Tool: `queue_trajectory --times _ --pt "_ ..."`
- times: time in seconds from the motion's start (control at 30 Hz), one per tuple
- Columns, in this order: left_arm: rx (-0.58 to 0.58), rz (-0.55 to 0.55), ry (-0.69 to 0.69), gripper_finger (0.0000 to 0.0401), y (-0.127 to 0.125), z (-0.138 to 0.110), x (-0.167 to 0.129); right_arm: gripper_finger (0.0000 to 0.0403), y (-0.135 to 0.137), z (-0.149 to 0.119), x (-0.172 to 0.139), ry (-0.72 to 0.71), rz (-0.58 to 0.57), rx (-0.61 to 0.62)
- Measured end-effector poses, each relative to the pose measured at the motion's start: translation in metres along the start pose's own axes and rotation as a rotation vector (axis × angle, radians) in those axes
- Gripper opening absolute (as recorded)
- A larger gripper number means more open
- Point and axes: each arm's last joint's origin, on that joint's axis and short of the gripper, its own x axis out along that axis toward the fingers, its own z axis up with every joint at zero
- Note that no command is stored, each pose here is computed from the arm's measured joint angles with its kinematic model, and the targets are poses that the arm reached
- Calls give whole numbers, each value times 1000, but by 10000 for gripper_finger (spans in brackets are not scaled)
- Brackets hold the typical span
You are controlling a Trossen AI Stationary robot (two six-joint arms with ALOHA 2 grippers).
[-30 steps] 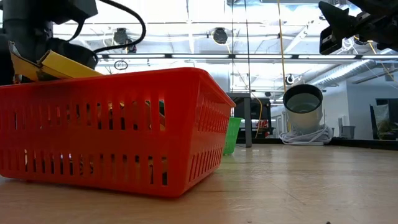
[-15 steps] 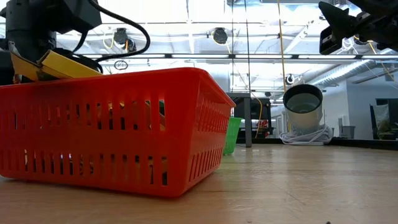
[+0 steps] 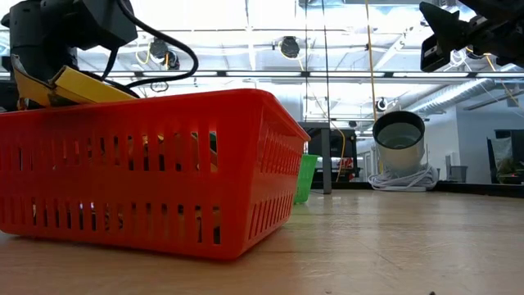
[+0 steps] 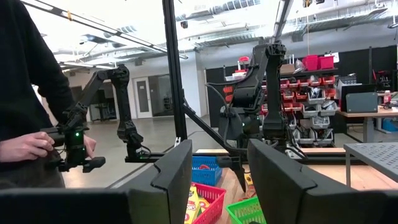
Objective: Pick & Place Office Desk Supplies
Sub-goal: Put the left orange rubber band into the green basket
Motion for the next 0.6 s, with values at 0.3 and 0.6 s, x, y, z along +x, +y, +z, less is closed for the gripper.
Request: queue_trajectory --times 0.3,0.6 --pt "-73 35 12 179 3 -2 1 148 0 0 0 0 0 0" --pt "-76 27 58 12 4 -6 1 145 0 0 0 0 0 0"
